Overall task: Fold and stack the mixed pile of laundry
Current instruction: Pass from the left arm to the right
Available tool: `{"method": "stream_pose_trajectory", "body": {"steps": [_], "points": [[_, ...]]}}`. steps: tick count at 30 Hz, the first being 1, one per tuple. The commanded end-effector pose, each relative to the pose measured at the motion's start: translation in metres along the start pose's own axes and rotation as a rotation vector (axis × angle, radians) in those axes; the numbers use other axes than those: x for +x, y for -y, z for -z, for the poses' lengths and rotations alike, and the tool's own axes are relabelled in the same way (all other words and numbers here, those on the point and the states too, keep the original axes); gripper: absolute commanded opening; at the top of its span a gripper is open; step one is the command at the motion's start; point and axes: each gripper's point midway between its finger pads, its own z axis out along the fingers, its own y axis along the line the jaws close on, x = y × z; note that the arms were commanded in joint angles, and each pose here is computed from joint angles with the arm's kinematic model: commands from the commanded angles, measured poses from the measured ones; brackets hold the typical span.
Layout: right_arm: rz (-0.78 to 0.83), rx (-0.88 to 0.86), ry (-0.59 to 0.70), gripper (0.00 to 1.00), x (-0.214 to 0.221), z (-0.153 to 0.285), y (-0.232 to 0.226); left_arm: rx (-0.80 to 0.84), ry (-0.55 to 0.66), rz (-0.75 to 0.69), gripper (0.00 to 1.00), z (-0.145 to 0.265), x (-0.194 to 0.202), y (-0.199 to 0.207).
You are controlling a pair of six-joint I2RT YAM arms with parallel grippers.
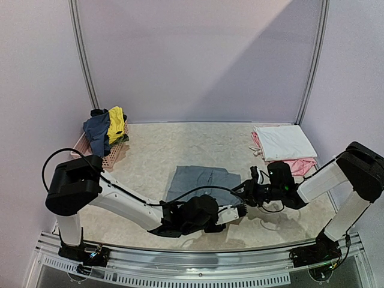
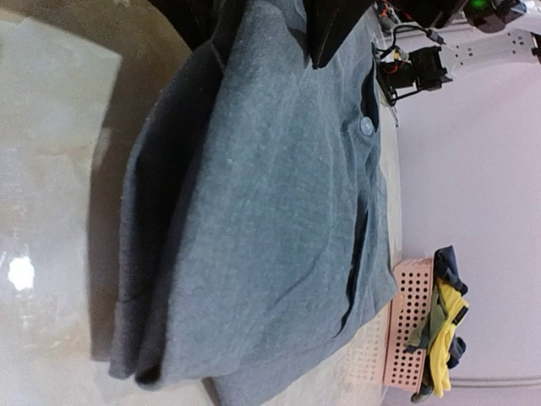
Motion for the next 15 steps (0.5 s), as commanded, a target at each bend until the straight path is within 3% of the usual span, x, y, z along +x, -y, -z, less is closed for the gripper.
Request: {"method": "stream_pose_trajectory", "body": {"steps": [1,4,7,11,15], "points": [[0.020,-0.013,0.009,0.30,-0.006,-0.004,-0.008,-0.002,0.057,0.047,0.06,0.007,-0.014,-0.009],[0.031,0.003,-0.001,0.04,-0.007,-0.006,-0.008,0.042,0.065,0.048,0.52,0.012,-0.016,-0.002],[0.049,0.032,-0.020,0.00,-0.007,-0.008,-0.007,0.062,0.079,0.072,0.81,0.026,-0.023,-0.002],[0.076,0.076,-0.045,0.00,-0.009,-0.008,-0.005,0.062,0.091,0.155,0.90,0.050,-0.029,-0.013],[0.127,0.163,-0.066,0.00,-0.012,-0.005,0.000,0.035,0.079,0.237,0.93,0.070,-0.023,-0.026]]}}
